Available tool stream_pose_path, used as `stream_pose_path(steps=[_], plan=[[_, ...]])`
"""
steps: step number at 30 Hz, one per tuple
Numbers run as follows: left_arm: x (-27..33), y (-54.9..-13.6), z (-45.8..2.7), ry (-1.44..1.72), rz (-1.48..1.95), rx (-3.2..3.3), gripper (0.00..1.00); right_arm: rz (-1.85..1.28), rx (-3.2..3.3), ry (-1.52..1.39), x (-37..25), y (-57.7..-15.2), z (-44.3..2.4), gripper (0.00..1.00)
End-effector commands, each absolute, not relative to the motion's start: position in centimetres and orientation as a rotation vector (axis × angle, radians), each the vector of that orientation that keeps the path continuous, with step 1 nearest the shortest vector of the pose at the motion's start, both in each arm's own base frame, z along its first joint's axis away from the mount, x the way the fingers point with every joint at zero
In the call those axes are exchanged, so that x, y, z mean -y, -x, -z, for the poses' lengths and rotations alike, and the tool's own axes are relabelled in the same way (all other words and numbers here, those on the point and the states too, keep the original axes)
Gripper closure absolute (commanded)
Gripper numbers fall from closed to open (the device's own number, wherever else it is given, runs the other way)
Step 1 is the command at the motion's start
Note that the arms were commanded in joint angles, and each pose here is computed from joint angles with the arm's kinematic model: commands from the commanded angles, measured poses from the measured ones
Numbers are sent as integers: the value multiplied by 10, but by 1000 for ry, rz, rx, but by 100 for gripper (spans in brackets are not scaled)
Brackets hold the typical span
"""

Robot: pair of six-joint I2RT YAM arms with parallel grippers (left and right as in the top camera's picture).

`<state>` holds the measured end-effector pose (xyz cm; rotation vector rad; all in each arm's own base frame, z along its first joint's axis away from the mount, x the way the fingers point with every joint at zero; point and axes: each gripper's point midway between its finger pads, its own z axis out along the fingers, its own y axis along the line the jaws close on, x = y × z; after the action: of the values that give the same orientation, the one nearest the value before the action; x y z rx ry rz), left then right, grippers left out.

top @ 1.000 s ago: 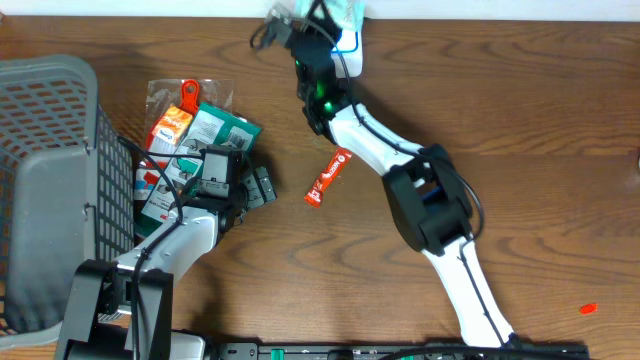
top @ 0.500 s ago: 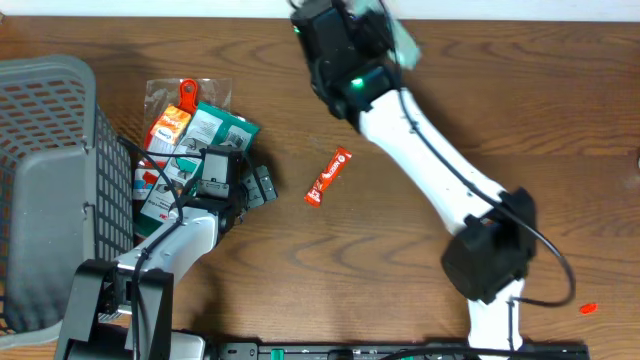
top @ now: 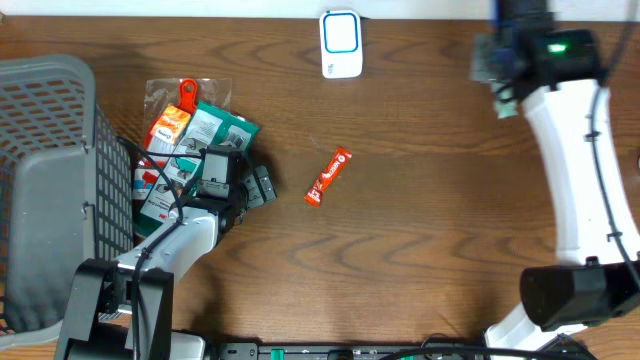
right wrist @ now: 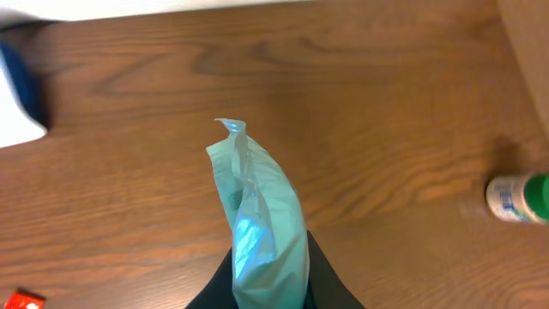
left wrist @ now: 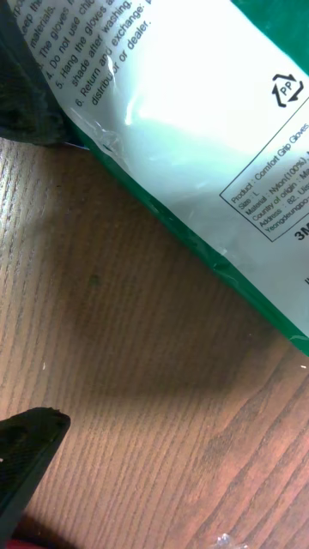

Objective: Scan the item barcode
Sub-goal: 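Carry the wipes pack off to the right with the right gripper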

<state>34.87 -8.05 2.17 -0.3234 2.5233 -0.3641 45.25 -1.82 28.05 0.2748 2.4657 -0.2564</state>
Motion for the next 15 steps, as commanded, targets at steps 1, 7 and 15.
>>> stream_pose_path(steps=[1, 7, 15], plan=[[68, -334, 1, 355, 290, -2590, 2, 168, -2464, -353, 56, -451, -283, 99], [68, -334, 1, 355, 289, -2592, 2, 381, -2397, -587, 166, -439, -282, 99], [68, -332, 2, 357, 286, -2602, 2, 755, -2294, -920, 281, -381, -286, 99]])
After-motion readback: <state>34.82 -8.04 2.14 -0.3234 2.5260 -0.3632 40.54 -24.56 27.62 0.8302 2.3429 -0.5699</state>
